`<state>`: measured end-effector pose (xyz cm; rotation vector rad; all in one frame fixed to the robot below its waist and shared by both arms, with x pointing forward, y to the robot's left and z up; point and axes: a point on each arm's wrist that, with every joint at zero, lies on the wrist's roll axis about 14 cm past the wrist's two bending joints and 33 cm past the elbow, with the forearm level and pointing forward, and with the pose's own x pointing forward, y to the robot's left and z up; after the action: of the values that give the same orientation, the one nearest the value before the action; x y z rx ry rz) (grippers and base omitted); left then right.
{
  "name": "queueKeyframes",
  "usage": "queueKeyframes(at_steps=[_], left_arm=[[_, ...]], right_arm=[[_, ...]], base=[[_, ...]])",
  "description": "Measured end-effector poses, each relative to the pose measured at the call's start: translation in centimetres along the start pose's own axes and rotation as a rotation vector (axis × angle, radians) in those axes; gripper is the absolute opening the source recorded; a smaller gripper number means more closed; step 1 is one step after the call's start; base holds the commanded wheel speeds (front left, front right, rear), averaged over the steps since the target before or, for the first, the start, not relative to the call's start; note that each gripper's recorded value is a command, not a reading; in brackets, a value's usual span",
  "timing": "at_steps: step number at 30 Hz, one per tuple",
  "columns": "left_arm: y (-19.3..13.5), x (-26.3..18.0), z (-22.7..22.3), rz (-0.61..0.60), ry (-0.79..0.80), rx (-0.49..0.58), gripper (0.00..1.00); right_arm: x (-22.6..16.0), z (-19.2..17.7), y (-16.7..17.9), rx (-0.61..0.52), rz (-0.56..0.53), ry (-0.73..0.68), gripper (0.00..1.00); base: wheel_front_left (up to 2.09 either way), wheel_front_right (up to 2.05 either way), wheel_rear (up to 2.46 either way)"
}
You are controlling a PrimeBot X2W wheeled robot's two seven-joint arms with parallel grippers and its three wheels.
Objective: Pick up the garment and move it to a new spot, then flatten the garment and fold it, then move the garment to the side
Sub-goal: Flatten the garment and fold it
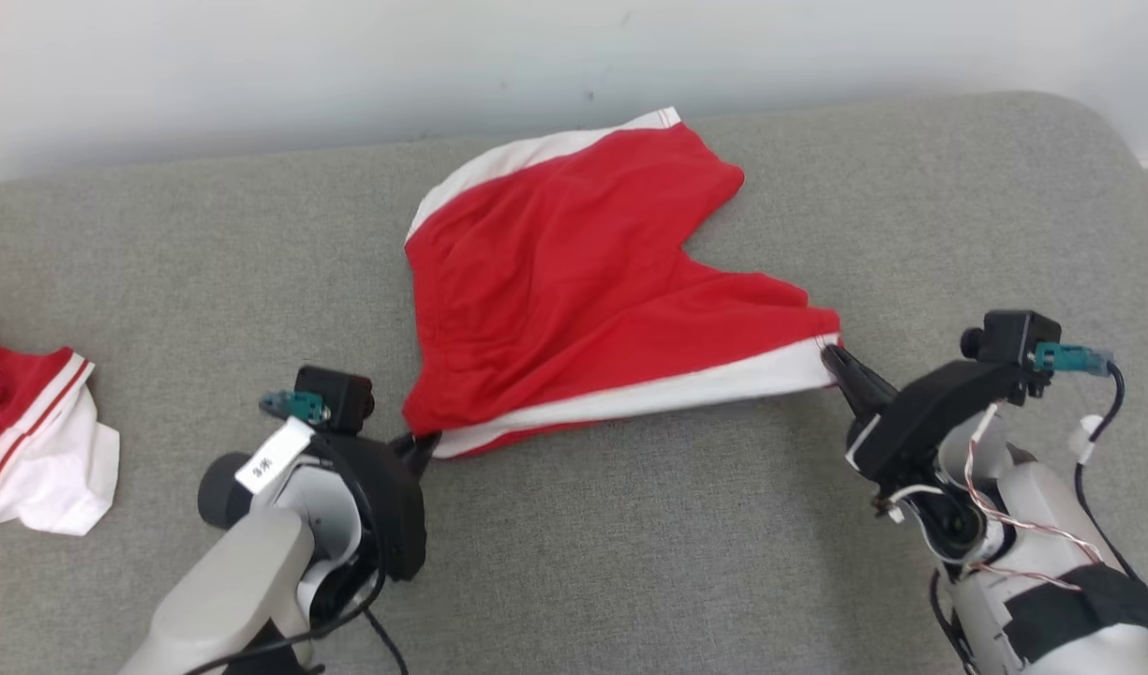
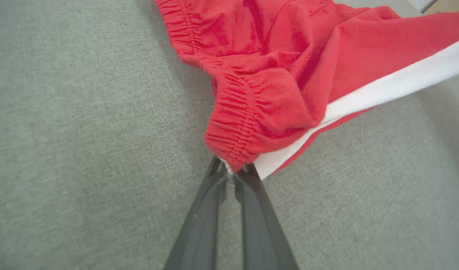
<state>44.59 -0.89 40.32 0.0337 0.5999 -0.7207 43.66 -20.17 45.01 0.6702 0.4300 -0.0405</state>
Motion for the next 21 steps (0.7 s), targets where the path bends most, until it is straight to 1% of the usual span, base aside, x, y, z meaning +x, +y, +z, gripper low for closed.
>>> queueKeyframes(at_steps=[2,6,12,16,21], left_arm=[[-0.1,-0.4,-0.5,0.000,0.011,0.013,0.00],[-0.9,-1.3,-1.0,-0.021,0.009,0.046,0.00],[-1.8,-2.8,-2.7,-0.033,0.012,0.034,0.00],[-1.4,-3.8,-3.2,-0.020,-0.003,0.020,0.00],[-1.3,-5.3,-4.1,-0.012,-0.018,-0.002,0.00]], right_arm=[[-0.6,-0.2,-0.9,-0.021,-0.017,0.010,0.00],[-2.0,-2.5,-2.9,-0.030,-0.057,0.071,0.00],[-3.8,-6.5,-4.8,-0.012,-0.099,0.165,0.00],[-5.0,-8.7,-4.9,-0.016,-0.094,0.219,0.00],[-6.6,-10.1,-4.5,-0.026,-0.071,0.242,0.00]], base=[[0.00,0.00,0.00],[0.00,0.00,0.00],[0.00,0.00,0.00],[0.00,0.00,0.00],[0.00,0.00,0.00]])
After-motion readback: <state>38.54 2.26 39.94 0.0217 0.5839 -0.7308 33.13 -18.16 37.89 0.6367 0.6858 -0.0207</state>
